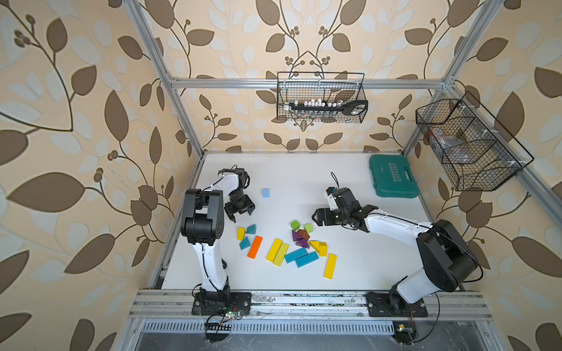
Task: Assemble a small pinwheel with building blocks
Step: Assemble the building block at the center of the board.
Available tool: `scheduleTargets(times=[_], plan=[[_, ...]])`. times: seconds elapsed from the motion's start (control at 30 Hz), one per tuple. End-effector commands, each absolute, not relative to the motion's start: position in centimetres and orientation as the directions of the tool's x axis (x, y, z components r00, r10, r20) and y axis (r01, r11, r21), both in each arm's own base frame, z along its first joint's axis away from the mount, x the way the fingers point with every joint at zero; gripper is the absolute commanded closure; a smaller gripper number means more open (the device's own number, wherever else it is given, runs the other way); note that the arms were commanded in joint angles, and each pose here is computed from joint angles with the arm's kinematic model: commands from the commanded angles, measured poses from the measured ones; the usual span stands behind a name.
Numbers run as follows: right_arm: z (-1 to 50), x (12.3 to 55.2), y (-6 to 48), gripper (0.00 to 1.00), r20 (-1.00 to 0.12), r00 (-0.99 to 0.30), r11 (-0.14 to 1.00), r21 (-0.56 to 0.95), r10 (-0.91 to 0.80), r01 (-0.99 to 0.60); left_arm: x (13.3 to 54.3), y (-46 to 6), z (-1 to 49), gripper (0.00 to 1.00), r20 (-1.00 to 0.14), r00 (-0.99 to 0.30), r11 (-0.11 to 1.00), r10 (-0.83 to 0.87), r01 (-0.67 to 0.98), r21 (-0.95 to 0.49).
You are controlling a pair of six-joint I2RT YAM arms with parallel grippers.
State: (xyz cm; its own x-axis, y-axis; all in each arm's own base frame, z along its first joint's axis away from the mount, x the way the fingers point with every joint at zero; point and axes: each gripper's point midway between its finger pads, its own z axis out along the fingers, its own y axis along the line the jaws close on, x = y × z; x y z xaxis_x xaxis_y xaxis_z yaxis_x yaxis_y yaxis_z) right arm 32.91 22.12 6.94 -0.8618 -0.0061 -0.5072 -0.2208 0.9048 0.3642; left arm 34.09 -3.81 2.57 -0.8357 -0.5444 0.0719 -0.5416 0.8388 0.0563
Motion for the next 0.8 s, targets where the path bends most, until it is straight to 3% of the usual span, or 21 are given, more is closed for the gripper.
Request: scheduleTargets(times=[0.0, 0.43, 0.77], plan=[[6.3, 32.6, 21.7, 0.07, -0.498, -0.867, 0.911, 0.353, -0.008, -0.212, 35.2, -3.5, 3.2, 0.24, 0.044, -0.831, 0.832, -0.555, -0.552, 0.058], [5.9, 32.7, 21.6, 0.07, -0.495, -0.869, 0.915, 0.342, -0.017, -0.213, 38.1, -4.2, 2.9, 0.19, 0.039, -0.837, 0.838, -0.546, -0.546, 0.017], [5.6, 32.6, 21.6, 0.07, -0.487, -0.873, 0.916, 0.342, -0.018, -0.21, 39.0, -4.0, 6.0, 0.05, -0.04, -0.872, 0.873, -0.488, -0.488, -0.022]])
